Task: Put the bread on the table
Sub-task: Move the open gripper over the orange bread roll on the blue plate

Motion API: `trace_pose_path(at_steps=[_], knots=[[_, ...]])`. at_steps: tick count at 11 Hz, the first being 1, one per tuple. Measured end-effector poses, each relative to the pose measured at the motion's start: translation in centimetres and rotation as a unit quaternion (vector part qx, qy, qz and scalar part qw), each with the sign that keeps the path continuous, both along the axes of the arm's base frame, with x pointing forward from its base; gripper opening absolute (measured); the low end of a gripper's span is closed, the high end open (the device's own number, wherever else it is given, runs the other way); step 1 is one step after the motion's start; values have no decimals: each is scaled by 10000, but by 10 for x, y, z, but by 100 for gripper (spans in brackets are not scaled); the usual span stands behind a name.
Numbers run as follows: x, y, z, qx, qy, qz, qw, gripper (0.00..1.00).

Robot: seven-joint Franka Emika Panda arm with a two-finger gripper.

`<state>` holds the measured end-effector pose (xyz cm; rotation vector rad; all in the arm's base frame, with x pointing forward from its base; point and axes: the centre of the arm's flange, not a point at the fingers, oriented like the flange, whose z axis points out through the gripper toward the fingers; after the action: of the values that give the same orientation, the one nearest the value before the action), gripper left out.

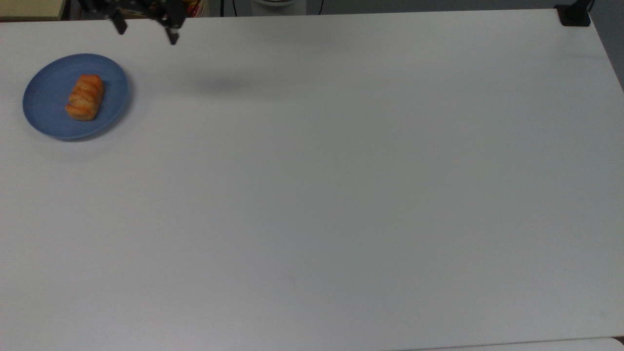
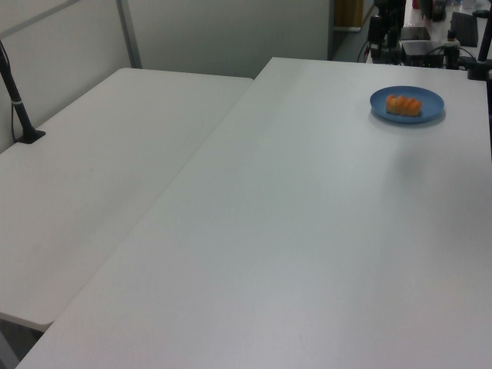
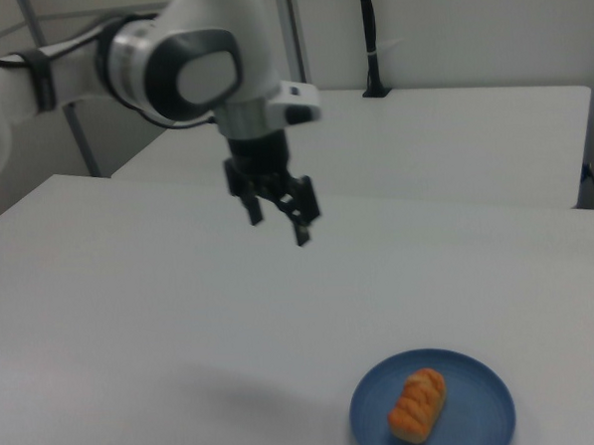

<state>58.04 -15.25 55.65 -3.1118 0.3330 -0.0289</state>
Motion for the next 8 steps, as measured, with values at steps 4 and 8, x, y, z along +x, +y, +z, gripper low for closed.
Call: trace_pose_path(at_steps=[4,8], knots=[[5,-68,-30,-208,-98,-143,9996,100],[-1,-119,-69,-314,71,53,9995,100]])
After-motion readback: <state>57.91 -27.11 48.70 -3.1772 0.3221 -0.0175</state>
